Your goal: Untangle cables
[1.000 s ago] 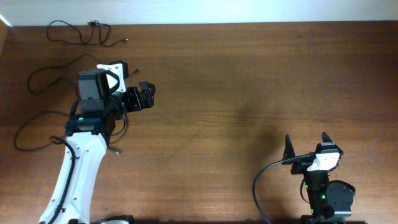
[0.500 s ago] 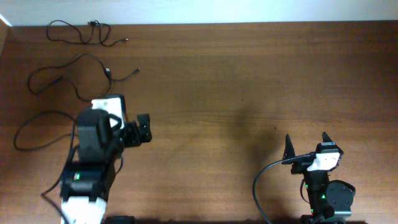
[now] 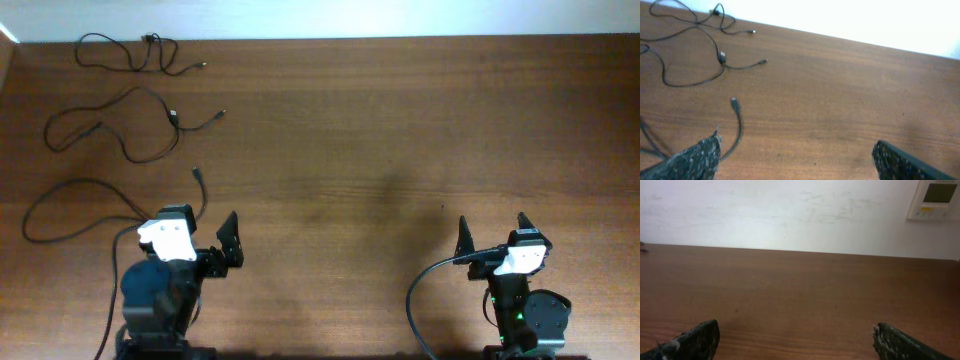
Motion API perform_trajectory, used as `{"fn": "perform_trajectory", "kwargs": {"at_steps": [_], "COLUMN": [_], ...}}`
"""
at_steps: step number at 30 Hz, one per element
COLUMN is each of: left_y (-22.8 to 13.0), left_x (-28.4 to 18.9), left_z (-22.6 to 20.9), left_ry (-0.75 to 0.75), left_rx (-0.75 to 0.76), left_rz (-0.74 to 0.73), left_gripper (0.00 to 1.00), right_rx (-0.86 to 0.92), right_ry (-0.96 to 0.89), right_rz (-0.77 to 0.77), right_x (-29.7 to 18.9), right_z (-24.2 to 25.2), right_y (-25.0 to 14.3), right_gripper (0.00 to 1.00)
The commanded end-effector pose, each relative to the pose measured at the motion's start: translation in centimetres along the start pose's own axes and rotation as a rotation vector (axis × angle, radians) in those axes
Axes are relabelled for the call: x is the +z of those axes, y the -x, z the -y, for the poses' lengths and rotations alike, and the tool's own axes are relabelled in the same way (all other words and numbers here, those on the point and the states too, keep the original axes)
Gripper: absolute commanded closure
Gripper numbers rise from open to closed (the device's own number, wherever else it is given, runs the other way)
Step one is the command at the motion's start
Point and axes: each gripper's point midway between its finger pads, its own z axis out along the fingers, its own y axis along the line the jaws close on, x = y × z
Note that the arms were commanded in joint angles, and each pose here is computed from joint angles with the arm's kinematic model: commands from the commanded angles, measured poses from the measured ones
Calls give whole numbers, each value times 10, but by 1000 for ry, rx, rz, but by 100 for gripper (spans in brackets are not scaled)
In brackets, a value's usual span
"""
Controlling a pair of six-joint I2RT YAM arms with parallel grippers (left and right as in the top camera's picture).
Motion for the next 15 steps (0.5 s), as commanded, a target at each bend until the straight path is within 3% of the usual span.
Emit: {"fn": "perform_trajectory", "kwargs": {"at_steps": [1, 10, 15], "left_y": [-4, -27, -33], "left_x": [8, 11, 13], "left_z": [2, 0, 4], "left_ry": [-39, -71, -84], "left_rx": [29, 109, 183], "left_rz": [117, 303, 327], "left_gripper": [1, 1, 1], "right_rx": [2, 2, 2], "right_ry": [-9, -9, -9], "right_rz": [-2, -2, -2], "right_x": [0, 0, 0], "right_z": [2, 2, 2], "right_y": [-2, -2, -2], "right_gripper": [2, 2, 2]}}
